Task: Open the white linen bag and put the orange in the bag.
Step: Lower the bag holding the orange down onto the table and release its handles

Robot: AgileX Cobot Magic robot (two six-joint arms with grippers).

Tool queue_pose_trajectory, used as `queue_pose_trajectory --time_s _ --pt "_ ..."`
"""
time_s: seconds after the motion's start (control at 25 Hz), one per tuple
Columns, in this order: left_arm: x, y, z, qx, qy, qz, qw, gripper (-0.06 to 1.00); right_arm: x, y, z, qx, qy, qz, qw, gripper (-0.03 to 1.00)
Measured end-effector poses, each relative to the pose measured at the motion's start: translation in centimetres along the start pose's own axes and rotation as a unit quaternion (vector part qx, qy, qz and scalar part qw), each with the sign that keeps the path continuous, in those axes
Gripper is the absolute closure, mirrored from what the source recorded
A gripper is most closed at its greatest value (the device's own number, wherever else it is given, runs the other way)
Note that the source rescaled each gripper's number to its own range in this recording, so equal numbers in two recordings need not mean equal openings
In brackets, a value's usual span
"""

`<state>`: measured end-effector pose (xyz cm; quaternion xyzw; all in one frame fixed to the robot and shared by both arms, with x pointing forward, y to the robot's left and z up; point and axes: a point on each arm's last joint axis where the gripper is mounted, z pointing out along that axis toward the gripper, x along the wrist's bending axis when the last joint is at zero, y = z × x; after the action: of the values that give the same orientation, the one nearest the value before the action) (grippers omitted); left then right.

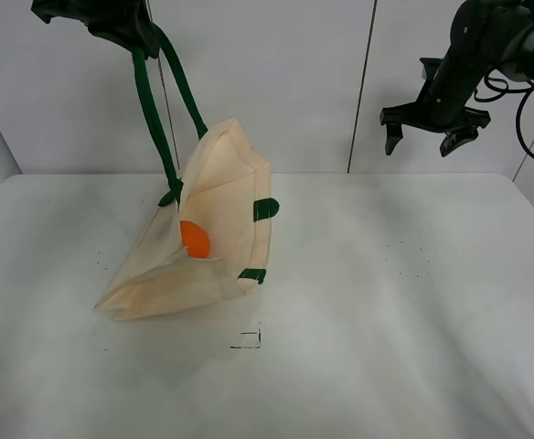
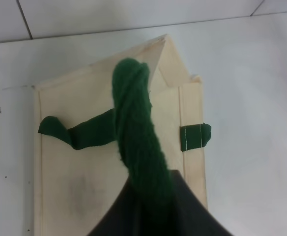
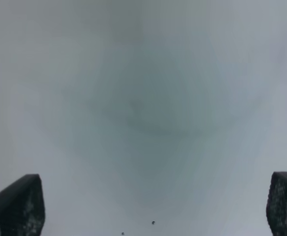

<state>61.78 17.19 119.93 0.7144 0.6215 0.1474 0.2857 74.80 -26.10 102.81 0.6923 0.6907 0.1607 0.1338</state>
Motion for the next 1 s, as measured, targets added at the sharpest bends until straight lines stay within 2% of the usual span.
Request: queue_pose_trajectory --time_s 0.28,0.44,0.8,1.0 --pt "0.0 0.0 0.0 0.000 0.000 0.000 1.000 0.94 0.7 -0.9 -1.2 0.011 0.015 -0.001 1.000 -0.03" --pt "0.0 0.0 0.0 0.000 0.000 0.000 1.000 0.94 0.9 -3.5 -3.6 0.044 0.025 -0.001 0.999 -0.03" --pt "0.0 0.0 0.0 0.000 0.000 0.000 1.000 0.94 0.1 -14.7 -11.2 0.110 0.023 -0.007 0.994 -0.03" --pt "0.0 0.0 0.0 0.000 0.000 0.000 1.000 0.94 -0.6 -22.0 -14.5 0.121 0.021 -0.008 0.992 -0.03"
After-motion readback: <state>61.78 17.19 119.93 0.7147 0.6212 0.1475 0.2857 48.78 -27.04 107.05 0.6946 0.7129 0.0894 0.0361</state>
